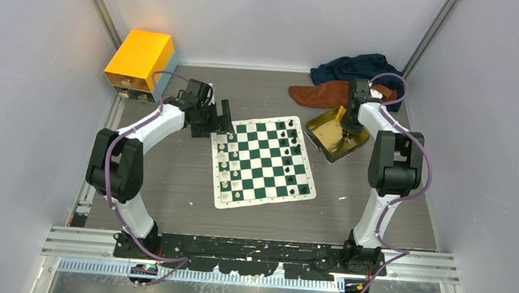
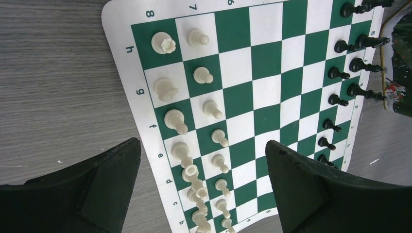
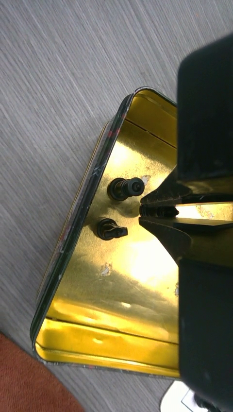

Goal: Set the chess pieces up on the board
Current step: Pick up the chess piece from the storage box, then place the chess piece on the chessboard.

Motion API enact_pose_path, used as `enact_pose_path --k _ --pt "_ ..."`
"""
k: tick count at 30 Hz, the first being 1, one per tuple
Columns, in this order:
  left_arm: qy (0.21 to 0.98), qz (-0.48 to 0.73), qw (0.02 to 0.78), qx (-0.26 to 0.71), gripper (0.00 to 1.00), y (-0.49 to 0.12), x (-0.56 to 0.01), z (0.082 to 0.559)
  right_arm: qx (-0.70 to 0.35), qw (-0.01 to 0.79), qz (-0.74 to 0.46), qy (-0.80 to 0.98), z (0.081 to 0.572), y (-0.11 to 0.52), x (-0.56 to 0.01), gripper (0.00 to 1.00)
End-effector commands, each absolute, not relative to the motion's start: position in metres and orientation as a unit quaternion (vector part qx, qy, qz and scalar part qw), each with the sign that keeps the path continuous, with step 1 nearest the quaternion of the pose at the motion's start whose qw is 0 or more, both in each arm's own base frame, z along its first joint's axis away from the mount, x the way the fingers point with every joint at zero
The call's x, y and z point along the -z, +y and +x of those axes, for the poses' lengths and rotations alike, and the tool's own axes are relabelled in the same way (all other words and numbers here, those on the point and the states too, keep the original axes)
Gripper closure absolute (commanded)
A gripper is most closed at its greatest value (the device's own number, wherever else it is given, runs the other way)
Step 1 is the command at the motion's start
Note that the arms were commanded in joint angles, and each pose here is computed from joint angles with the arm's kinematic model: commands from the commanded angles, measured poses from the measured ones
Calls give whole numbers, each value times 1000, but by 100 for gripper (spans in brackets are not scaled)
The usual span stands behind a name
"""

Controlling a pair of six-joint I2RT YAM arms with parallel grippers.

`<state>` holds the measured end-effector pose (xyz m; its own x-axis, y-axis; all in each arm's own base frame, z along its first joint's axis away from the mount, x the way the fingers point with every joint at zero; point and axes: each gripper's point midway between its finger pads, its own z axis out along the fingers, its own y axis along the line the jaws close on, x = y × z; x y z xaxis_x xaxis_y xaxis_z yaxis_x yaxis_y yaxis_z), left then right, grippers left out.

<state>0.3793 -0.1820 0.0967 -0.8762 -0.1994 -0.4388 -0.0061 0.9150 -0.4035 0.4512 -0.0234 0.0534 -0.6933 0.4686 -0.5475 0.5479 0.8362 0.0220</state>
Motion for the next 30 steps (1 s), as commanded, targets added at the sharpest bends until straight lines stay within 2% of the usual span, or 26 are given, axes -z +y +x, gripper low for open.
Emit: enact_pose_path --k 1,15,30 --pt "934 -51 284 213 0 -186 -125 392 43 338 281 897 469 -20 -111 99" --pt "930 -46 292 217 0 -186 -132 391 20 363 222 905 451 22 -161 99" --pt "929 -51 293 221 0 -187 -132 391 -14 348 114 930 369 104 -170 99"
